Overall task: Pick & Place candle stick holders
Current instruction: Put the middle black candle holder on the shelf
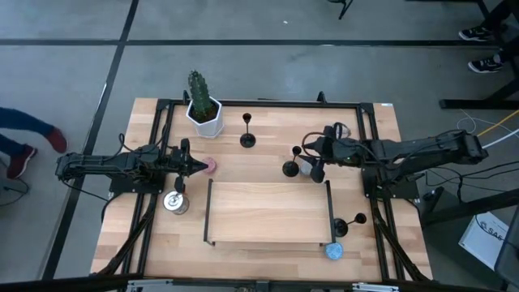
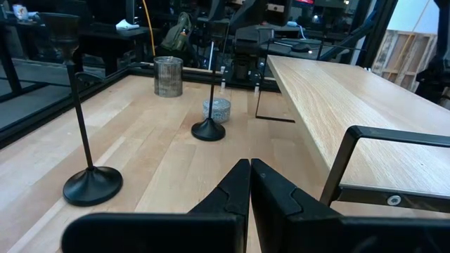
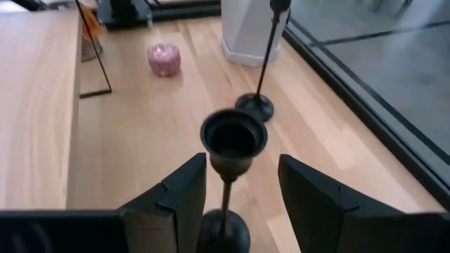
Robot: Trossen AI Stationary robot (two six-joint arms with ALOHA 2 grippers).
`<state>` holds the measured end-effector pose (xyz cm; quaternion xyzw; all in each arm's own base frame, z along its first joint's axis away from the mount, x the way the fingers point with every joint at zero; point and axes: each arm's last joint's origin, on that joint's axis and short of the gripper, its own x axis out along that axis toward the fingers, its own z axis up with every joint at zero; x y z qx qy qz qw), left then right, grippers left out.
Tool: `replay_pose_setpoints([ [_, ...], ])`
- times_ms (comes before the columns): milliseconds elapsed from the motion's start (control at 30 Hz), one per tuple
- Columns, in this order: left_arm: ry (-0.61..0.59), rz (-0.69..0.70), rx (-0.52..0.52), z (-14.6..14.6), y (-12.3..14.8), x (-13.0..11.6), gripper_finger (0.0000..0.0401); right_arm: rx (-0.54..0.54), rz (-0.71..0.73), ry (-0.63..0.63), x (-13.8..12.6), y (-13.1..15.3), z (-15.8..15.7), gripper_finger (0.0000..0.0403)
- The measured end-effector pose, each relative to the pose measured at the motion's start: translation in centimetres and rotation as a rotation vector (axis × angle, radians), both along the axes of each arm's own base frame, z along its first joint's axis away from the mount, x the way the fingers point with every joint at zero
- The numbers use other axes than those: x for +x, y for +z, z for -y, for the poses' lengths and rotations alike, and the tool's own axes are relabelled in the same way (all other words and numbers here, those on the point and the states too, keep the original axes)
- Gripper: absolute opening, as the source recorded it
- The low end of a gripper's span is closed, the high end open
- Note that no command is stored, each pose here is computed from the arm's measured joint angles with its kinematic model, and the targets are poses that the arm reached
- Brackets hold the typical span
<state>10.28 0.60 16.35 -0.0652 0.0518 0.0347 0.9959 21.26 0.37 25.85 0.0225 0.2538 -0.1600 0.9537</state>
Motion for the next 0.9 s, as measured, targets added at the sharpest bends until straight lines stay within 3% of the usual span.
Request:
replay_pose_setpoints([
  [500, 0.000, -0.001, 0.000, 0.0, 0.0, 0.0, 0.0006, 0.047, -0.091, 0.001, 1.4, -1.6, 0.4, 0.0233],
  [900, 0.000, 0.000, 0.000, 0.0, 0.0, 0.0, 0.0006, -0.030, -0.089, 0.016, 2.8, -2.2, 1.2, 0.0192],
])
